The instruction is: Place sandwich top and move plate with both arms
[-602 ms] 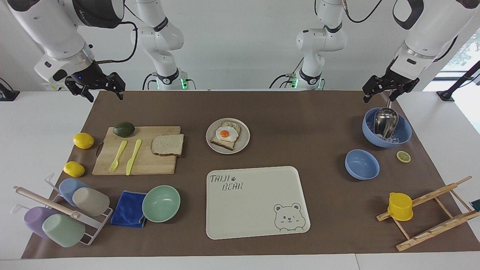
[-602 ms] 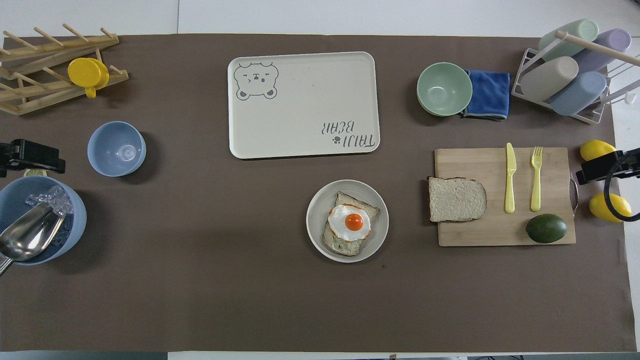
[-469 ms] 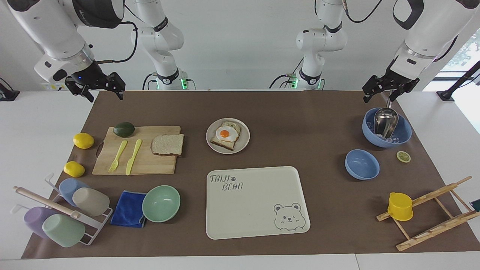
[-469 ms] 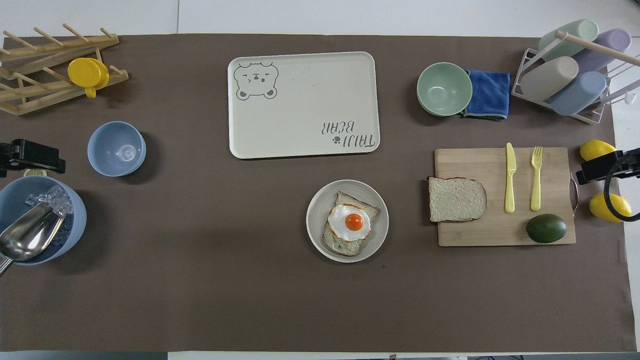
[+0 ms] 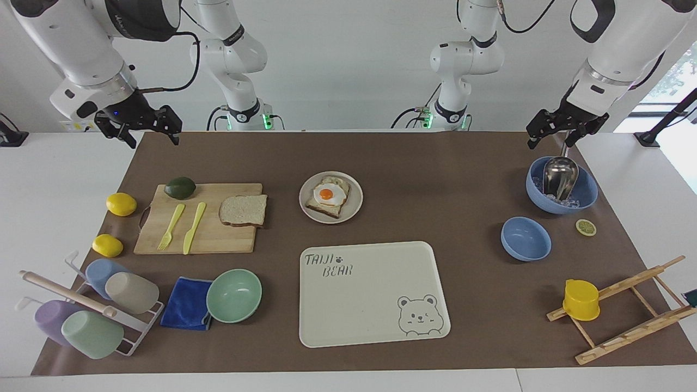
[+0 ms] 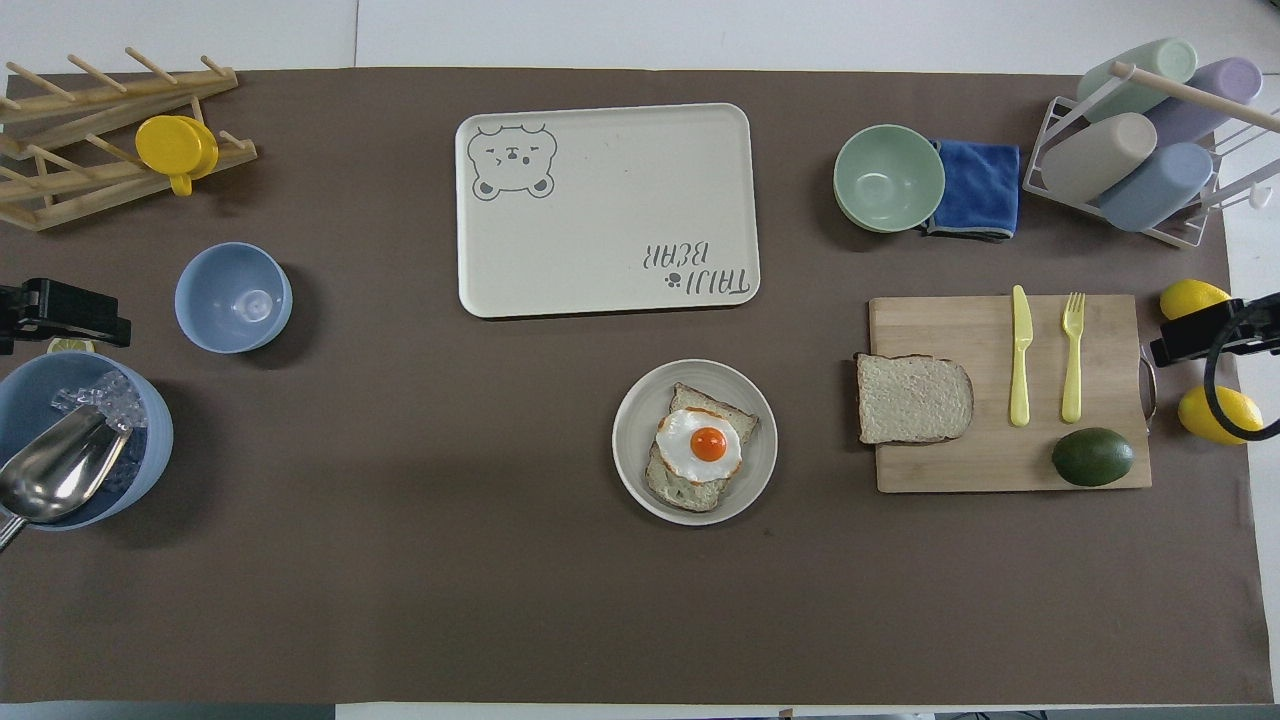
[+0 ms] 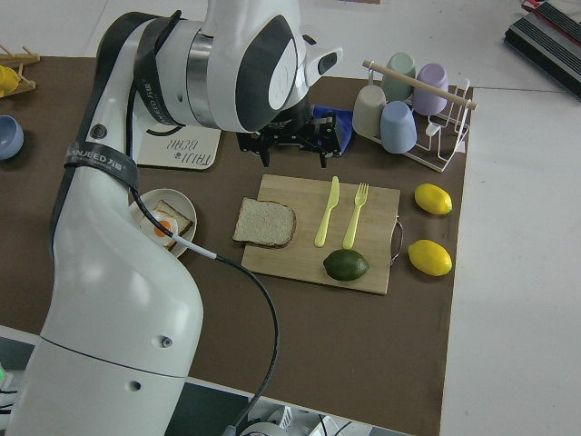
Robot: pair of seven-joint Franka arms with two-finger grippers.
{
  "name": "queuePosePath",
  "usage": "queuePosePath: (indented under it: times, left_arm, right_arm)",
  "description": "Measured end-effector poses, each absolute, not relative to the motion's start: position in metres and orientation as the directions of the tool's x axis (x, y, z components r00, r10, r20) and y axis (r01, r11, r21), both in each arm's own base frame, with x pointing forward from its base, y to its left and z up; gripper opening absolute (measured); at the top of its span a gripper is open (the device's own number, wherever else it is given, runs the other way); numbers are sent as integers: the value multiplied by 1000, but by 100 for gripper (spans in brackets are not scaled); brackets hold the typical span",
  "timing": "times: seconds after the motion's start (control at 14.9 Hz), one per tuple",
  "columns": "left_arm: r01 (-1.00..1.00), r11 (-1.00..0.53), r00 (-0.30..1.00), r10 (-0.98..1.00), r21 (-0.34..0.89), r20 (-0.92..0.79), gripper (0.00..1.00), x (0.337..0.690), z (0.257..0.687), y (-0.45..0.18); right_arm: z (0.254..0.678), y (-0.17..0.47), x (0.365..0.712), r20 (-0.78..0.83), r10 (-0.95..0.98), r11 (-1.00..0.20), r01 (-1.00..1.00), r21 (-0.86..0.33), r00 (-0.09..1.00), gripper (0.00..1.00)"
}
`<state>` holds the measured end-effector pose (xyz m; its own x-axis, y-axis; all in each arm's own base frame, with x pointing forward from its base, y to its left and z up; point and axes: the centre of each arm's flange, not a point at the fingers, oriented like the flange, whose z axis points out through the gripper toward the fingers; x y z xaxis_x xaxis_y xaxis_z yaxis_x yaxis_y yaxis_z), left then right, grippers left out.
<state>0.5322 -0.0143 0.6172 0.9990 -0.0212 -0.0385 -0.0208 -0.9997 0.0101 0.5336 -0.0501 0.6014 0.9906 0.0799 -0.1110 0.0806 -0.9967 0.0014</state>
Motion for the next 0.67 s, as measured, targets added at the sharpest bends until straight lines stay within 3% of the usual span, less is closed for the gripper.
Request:
queuePosePath:
  times: [0.33,0.67]
  left_arm:
    - [-21,-1000,999,-21,10,-39,100,532,617,-14]
    - [-21,-1000,999,-21,10,-39,100,532,617,-14]
  right_arm:
    - [575,-40,540,-109,123,-985,135,106,986,100]
    - [515,37,557,-195,187,-927,239,289,963,100]
